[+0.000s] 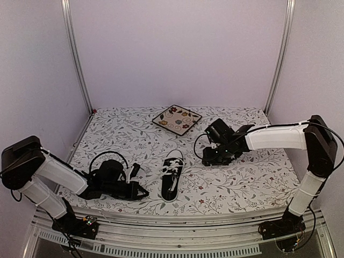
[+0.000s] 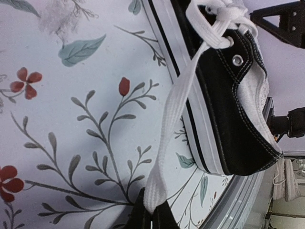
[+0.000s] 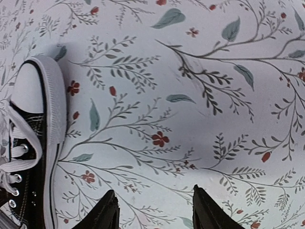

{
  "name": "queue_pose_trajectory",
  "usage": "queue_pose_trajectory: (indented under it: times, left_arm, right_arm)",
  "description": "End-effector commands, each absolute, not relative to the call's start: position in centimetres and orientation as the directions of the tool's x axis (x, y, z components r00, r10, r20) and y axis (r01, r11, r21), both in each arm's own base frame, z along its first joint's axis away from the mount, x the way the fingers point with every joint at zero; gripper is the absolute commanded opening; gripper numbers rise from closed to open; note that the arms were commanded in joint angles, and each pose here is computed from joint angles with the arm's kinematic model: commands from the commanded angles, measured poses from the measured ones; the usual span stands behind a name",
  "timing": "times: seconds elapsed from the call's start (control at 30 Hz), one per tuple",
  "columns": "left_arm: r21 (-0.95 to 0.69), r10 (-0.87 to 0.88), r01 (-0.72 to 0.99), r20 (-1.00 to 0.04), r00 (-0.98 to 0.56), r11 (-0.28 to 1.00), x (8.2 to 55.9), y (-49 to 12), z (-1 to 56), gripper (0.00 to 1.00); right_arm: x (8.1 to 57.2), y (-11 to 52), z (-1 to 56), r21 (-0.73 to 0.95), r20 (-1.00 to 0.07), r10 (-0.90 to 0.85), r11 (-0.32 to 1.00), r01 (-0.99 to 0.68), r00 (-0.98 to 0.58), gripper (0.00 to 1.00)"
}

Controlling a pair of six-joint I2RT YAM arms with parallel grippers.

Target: Tie the shoes

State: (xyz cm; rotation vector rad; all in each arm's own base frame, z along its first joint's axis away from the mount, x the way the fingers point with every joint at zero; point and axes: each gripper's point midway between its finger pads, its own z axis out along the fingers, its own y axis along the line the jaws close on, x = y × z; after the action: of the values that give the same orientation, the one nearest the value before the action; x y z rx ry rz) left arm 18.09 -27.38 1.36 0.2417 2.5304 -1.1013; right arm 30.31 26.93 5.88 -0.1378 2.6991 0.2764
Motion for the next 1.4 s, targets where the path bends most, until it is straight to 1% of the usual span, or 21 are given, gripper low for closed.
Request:
queue_pose_trajectory:
  times: [0.0,0.1,0.2,0.37,0.53,0.63,0.7,0.83,0.9,1.03,1.07,1.13,1.2,1.37]
  left_arm:
    - [-0.662,0.013,0.297,-0.398,-0.917,0.688,18.3,-27.3,1.1,0.0]
    - [-0.665,0.012,0.295,-0.396,-0.918,0.686,18.3,-27.3,1.1,0.0]
    - [-0.666,0.012,0.296,-0.396,-0.918,0.684,18.3,-27.4,1.2,0.0]
    - [-0.67,0.015,0.302,-0.398,-0.917,0.678,18.3,-27.5,1.4,0.0]
    - [-0.667,0.021,0.306,-0.4,-0.916,0.679,18.3,-27.6,1.5,0.0]
    - [-0.667,0.023,0.308,-0.4,-0.916,0.678,18.3,-27.6,1.5,0.0]
    - [-0.667,0.022,0.307,-0.4,-0.916,0.678,18.3,-27.6,1.5,0.0]
    - [-0.666,0.022,0.307,-0.4,-0.916,0.68,18.3,-27.5,1.5,0.0]
    - [-0.666,0.021,0.307,-0.401,-0.916,0.68,18.3,-27.5,1.5,0.0]
    - [-0.668,0.015,0.308,-0.407,-0.913,0.677,18.4,-27.6,1.8,0.0]
    - [-0.67,0.012,0.309,-0.409,-0.913,0.675,18.5,-27.6,1.9,0.0]
    - [-0.672,0.009,0.315,-0.417,-0.909,0.67,18.7,-27.8,2.3,0.0]
    - [-0.674,0.003,0.322,-0.429,-0.903,0.665,19.1,-28.1,2.8,0.0]
    - [-0.679,-0.015,0.351,-0.47,-0.883,0.645,20.8,-29.2,4.6,0.0]
  right_arm:
    - [31.5,33.3,9.6,0.293,-0.517,-0.154,0.893,-0.343,-0.842,0.55]
    - [32.1,36.6,10.2,0.264,-0.551,-0.235,0.861,-0.434,-0.801,0.55]
    - [33.3,39.1,9.9,0.177,-0.573,-0.313,0.855,-0.487,-0.758,0.55]
    - [34.5,41.0,8.1,0.076,-0.567,-0.391,0.852,-0.519,-0.725,0.55]
    - [34.6,42.4,6.6,0.012,-0.563,-0.452,0.833,-0.554,-0.692,0.55]
    - [34.9,42.4,5.6,-0.045,-0.554,-0.473,0.839,-0.543,-0.685,0.53]
    - [35.1,42.3,5.5,-0.075,-0.561,-0.468,0.85,-0.521,-0.683,0.49]
    - [35.6,42.0,5.1,-0.072,-0.56,-0.4,0.896,-0.438,-0.725,0.35]
    - [35.8,41.9,5.0,-0.072,-0.56,-0.386,0.904,-0.421,-0.733,0.32]
    - [35.8,41.7,5.4,-0.07,-0.565,-0.365,0.915,-0.397,-0.74,0.2]
    - [35.8,41.5,5.6,-0.066,-0.568,-0.35,0.922,-0.383,-0.745,0.14]
    - [35.8,41.1,6.4,-0.059,-0.579,-0.324,0.932,-0.358,-0.748,0.05]
    - [35.9,40.5,7.7,-0.046,-0.597,-0.289,0.943,-0.328,-0.748,0.03]
    - [36.1,38.6,11.8,0.021,-0.654,-0.19,0.963,-0.269,-0.732,0.02]
